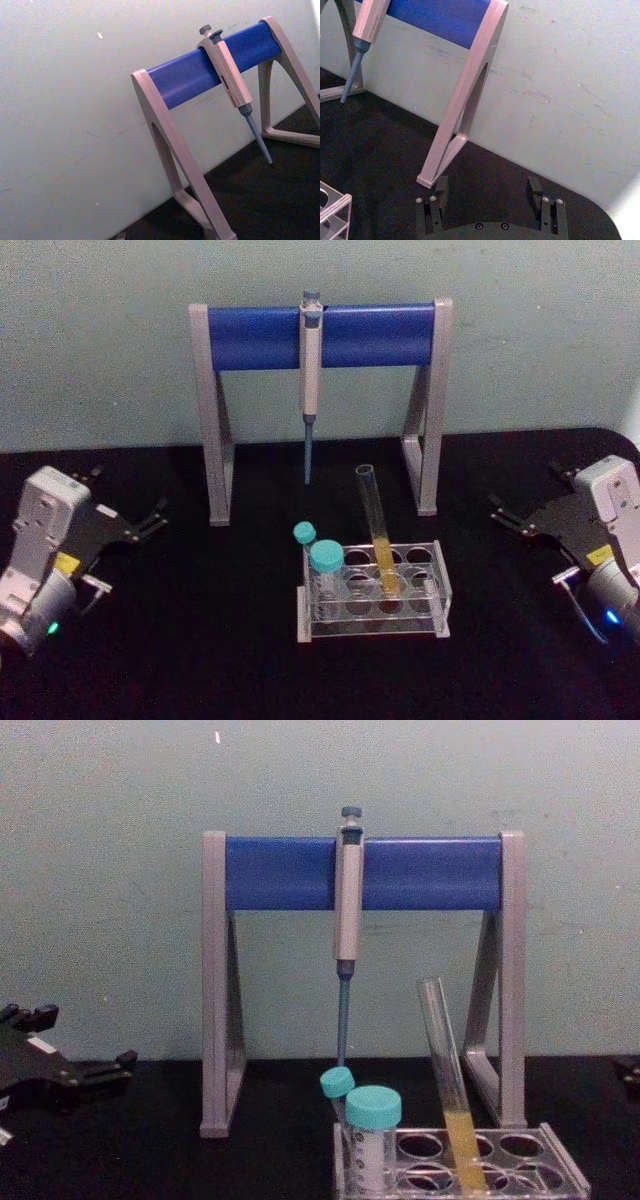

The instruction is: Pick up the test tube from the test tube rack, shake it, then place it back into the test tube rack.

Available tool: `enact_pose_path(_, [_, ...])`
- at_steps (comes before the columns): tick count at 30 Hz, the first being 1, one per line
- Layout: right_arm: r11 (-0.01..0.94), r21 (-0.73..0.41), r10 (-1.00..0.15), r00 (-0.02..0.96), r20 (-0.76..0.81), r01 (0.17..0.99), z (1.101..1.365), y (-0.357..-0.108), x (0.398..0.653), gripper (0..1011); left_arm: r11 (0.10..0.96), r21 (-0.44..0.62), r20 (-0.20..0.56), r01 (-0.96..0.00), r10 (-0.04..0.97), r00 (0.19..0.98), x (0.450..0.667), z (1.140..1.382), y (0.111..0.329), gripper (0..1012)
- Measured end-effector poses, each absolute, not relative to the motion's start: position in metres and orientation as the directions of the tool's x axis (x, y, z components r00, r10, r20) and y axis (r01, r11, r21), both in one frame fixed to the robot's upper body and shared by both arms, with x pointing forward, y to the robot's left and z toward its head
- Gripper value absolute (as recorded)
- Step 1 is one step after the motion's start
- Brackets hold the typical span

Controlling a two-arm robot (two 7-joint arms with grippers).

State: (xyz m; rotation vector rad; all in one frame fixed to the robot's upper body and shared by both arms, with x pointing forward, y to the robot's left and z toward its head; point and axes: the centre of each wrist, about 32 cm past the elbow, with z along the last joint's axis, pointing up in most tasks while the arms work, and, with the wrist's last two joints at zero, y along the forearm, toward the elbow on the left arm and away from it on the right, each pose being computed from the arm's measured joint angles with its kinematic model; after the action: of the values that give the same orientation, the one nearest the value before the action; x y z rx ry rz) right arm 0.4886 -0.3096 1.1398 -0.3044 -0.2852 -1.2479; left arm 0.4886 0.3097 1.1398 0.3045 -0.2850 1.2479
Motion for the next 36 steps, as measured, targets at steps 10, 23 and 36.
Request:
enact_pose_path(10, [0.287,-0.070,-0.880,0.292,0.374,0.955,1.1398,-0.3097,0.4886,1000,0.287,0.070,0.374,-0.955,0.880,0.292,0.4886,1.1398,0.3097,1001])
enact_pose_path(23, [0.287,-0.070,-0.880,0.292,0.374,0.955,1.1398,-0.3096,0.4886,1000,0.287,0.070,0.374,-0.955,0.880,0.292,0.4886,1.1398,0.3097,1001])
enact_pose_path(36, [0.287,-0.070,-0.880,0.292,0.374,0.955,1.1398,-0.3097,0.4886,1000,0.287,0.070,0.374,-0.955,0.880,0.292,0.4886,1.1398,0.3097,1001])
